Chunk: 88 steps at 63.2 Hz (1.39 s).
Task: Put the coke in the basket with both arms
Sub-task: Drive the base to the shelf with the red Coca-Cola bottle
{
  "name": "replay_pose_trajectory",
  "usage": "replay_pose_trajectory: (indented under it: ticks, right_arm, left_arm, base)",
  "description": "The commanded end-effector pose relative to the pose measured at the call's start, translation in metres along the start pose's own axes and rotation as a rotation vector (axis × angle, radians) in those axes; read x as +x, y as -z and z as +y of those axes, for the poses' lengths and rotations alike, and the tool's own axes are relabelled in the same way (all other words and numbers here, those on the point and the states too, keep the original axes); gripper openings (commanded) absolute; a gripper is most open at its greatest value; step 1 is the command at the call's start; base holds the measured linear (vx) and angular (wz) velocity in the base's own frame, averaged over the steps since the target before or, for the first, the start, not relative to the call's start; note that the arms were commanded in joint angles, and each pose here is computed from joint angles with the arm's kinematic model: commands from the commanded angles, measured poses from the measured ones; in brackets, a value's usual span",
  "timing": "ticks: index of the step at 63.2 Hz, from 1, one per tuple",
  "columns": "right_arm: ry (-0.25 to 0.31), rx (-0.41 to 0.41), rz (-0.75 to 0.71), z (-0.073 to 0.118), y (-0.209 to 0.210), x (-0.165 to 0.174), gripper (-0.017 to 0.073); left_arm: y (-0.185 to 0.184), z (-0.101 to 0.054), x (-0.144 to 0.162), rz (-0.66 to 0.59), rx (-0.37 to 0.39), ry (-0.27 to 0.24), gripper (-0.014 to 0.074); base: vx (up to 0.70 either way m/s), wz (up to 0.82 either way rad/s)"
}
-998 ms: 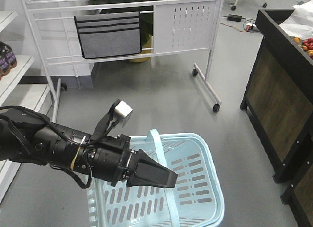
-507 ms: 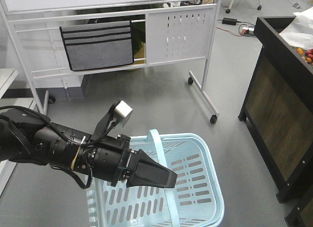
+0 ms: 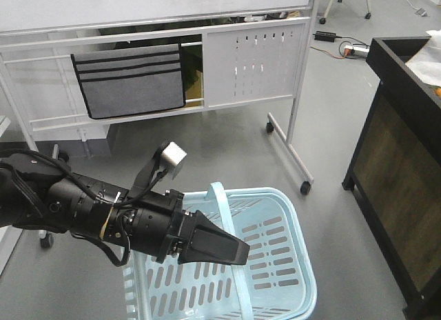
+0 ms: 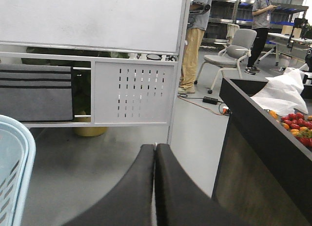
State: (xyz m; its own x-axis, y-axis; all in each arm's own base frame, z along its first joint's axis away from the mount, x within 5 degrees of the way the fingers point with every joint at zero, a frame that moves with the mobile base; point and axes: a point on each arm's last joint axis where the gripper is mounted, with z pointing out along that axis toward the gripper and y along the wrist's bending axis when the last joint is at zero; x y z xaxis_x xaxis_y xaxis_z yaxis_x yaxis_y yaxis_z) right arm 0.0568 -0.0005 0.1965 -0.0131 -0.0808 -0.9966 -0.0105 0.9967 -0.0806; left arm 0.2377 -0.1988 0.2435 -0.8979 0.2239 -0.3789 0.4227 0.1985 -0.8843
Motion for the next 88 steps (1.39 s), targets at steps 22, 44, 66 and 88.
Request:
replay_pose_trajectory:
  ticks: [22, 44, 66, 88]
  right_arm:
    - [0.021, -0.010, -0.059, 0.0016, 0.0003, -0.0008, -0.0005]
    - [0.021, -0.010, -0.059, 0.0016, 0.0003, -0.0008, -0.0005]
    - [0.021, -0.010, -0.059, 0.0016, 0.0003, -0.0008, -0.0005]
    - [0.021, -0.010, -0.059, 0.0016, 0.0003, -0.0008, -0.0005]
  left_arm:
    - [0.0068, -0.0381, 0.0010, 0.034, 0.222, -0.047, -0.0005]
    - [0.0068, -0.0381, 0.0010, 0.034, 0.222, -0.047, -0.0005]
    - [0.0068, -0.0381, 0.0010, 0.034, 0.222, -0.047, -0.0005]
    - [0.0068, -0.0381, 0.0010, 0.034, 0.222, -0.047, -0.0005]
  base:
    - [0.29, 0.12]
    - [0.26, 0.31]
    - [0.23, 0.50]
    - [0.18, 0.57]
